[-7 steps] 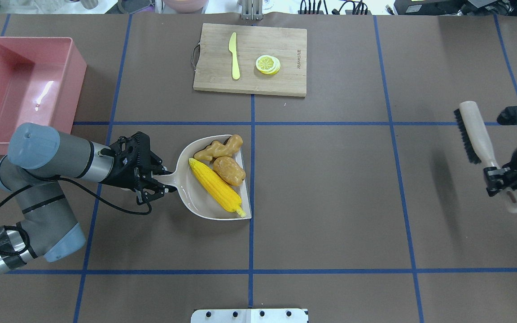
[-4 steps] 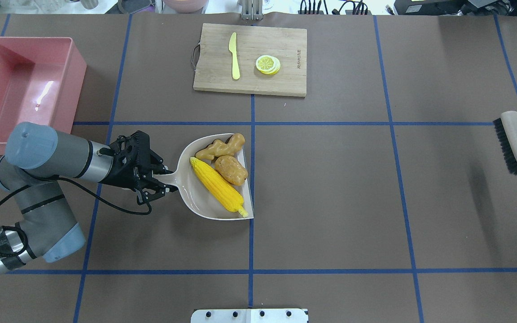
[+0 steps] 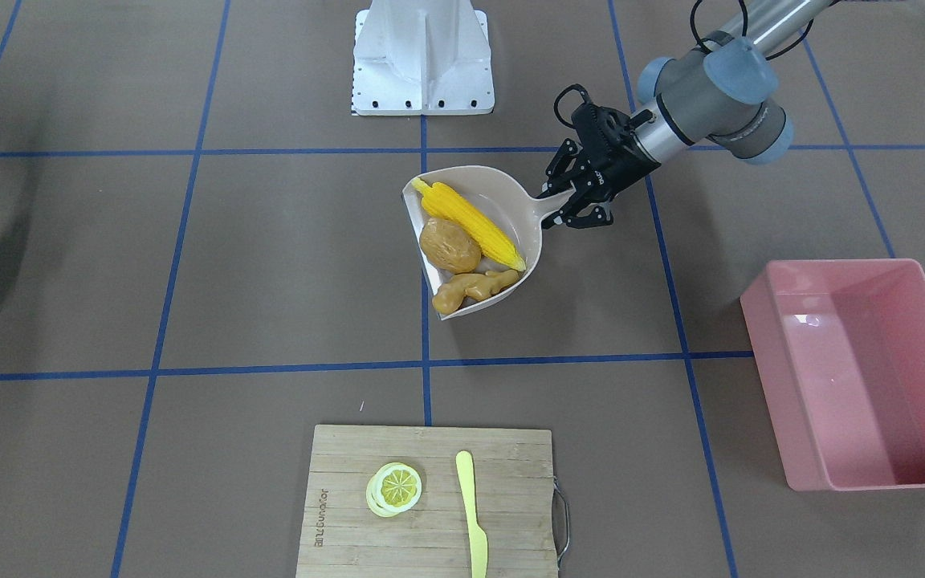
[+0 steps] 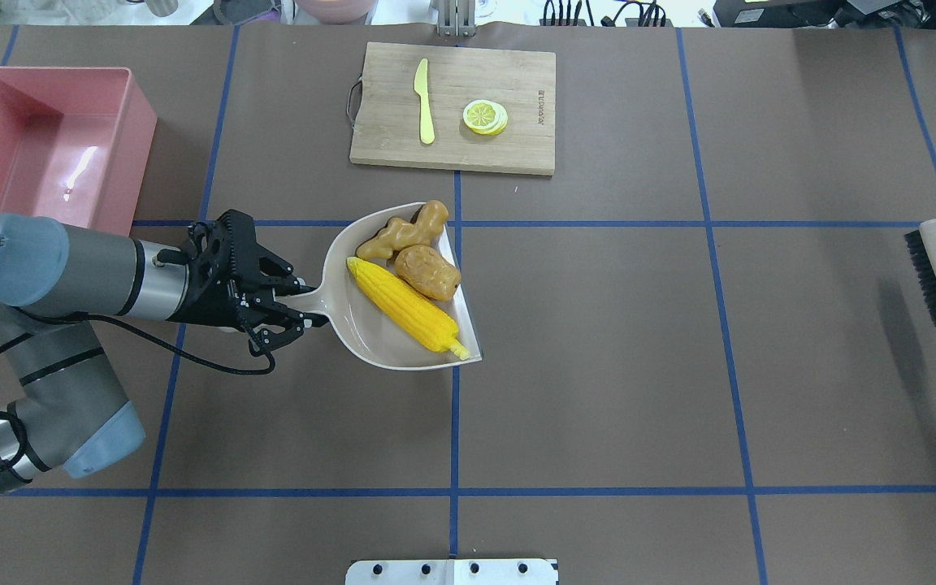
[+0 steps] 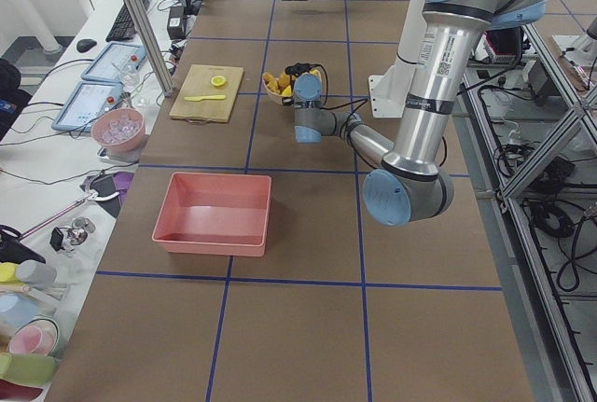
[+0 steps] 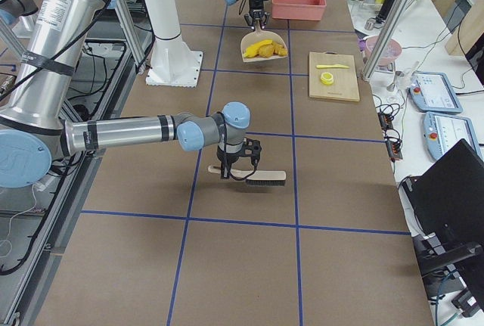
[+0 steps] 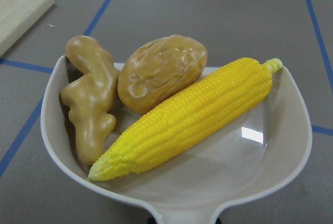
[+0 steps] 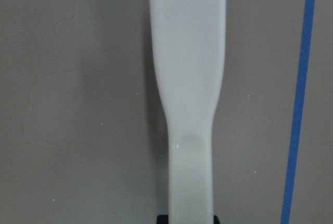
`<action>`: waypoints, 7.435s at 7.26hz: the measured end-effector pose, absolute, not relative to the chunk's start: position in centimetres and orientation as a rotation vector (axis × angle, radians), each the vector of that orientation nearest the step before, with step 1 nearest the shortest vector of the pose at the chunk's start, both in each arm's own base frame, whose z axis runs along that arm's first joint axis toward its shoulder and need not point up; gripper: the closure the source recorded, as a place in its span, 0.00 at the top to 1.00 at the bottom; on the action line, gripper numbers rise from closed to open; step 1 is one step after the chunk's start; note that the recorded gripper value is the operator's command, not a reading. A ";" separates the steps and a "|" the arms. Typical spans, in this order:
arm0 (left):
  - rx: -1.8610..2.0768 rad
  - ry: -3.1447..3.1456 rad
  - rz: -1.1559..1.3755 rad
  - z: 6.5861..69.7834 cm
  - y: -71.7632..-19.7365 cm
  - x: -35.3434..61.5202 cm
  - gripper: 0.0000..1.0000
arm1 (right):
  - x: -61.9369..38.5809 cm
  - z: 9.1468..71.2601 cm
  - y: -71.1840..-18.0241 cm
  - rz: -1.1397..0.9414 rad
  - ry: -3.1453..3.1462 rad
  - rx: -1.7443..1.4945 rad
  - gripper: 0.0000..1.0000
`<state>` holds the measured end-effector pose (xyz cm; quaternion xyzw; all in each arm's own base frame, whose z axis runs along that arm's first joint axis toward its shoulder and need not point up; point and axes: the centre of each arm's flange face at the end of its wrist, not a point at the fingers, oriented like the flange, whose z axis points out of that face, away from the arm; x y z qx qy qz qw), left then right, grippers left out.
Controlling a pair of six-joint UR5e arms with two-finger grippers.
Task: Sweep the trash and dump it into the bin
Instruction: 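Lift the loaded dustpan with the left gripper toward the pink bin, then tilt the dustpan over the pink bin with the left gripper to dump items, then lower the empty dustpan away from the pink bin with the left gripper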
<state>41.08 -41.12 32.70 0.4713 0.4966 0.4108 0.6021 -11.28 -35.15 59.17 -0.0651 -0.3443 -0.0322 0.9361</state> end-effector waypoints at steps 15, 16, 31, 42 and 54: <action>1.459 1.001 0.300 28.1 -45.3 32.4 0.00 | -13.1 64.2 -33.9 -0.135 -0.760 -0.163 0.64; 1.460 0.990 0.286 28.1 -45.5 32.3 0.00 | -13.1 64.3 -33.9 -0.134 -0.760 -0.163 0.78; 0.997 1.285 -0.425 36.9 -43.2 25.0 0.00 | 3.7 62.1 -42.5 0.031 -0.660 -0.060 1.00; 0.022 1.765 -1.334 45.4 -38.7 16.9 0.00 | 4.1 60.4 -41.6 0.044 -0.719 -0.038 1.00; 0.259 1.796 -1.155 43.4 -39.1 14.1 0.00 | 4.2 60.6 -41.9 0.042 -0.710 -0.032 1.00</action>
